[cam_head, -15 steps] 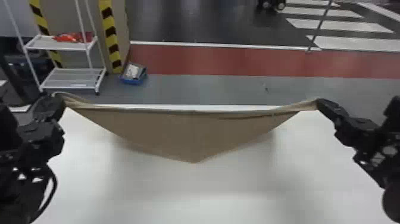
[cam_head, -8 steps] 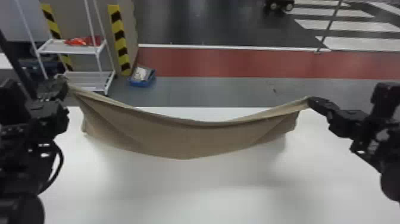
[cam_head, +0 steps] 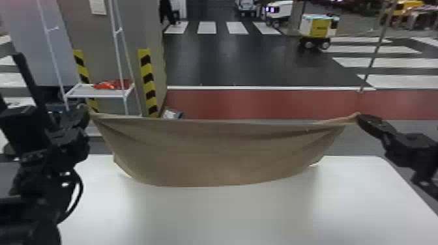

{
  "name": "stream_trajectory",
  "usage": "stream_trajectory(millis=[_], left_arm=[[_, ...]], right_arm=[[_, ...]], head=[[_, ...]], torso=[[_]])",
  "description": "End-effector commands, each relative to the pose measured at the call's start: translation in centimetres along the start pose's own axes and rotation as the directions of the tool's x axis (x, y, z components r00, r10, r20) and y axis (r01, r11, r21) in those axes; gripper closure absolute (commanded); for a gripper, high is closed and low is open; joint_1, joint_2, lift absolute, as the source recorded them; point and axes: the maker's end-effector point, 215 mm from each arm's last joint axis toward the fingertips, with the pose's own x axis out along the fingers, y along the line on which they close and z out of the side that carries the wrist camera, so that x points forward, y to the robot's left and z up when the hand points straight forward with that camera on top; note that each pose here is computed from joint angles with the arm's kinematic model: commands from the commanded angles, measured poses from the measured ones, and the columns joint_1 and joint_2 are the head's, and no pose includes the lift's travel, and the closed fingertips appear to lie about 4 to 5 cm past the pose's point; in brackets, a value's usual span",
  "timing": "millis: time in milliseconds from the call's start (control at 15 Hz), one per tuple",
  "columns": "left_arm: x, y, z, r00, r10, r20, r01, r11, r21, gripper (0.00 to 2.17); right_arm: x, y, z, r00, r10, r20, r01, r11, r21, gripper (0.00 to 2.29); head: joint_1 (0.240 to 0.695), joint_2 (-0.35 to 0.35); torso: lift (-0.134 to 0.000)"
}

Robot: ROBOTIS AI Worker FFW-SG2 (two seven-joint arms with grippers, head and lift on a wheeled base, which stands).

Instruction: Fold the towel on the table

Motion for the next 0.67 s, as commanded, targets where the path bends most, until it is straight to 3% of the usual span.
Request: stream_trajectory(millis=[0, 133, 333, 400, 600], left_arm=[[-5.0, 1.0, -1.0, 1.0, 0.01, -0.024, -0.009, 0.999, 0.05, 1.62], [-8.8, 2.4, -5.9, 0.985, 0.061, -0.161, -0.045, 0.994, 0.097, 1.62], [-14.8, 2.8, -10.3, 0.962, 0.093, -0.258, -0.046, 0.983, 0.18, 1.62], [-16.6, 2.8, -11.2, 0.955, 0.107, -0.278, -0.046, 0.975, 0.215, 1.62], [-20.8, 2.7, -14.3, 0.901, 0.153, -0.406, -0.037, 0.959, 0.281, 1.61]], right_arm=[[-4.7, -1.7, -2.8, 0.999, -0.007, -0.039, 0.004, 0.997, -0.075, 1.57], [-9.0, -2.2, -6.1, 0.993, 0.006, -0.114, -0.019, 0.993, -0.117, 1.57], [-14.2, -2.0, -11.0, 0.98, 0.06, -0.189, -0.072, 0.996, -0.058, 1.57], [-15.7, -1.8, -11.8, 0.977, 0.078, -0.197, -0.087, 0.995, -0.038, 1.57], [-19.6, -1.2, -12.8, 0.968, 0.134, -0.213, -0.139, 0.99, -0.005, 1.57]], head=[[0.483, -0.018], [0.543, -0.044], [0.643, -0.059], [0.695, -0.076], [0.695, -0.105]], torso=[[-0.109], [-0.109], [-0.109], [-0.109], [-0.109]])
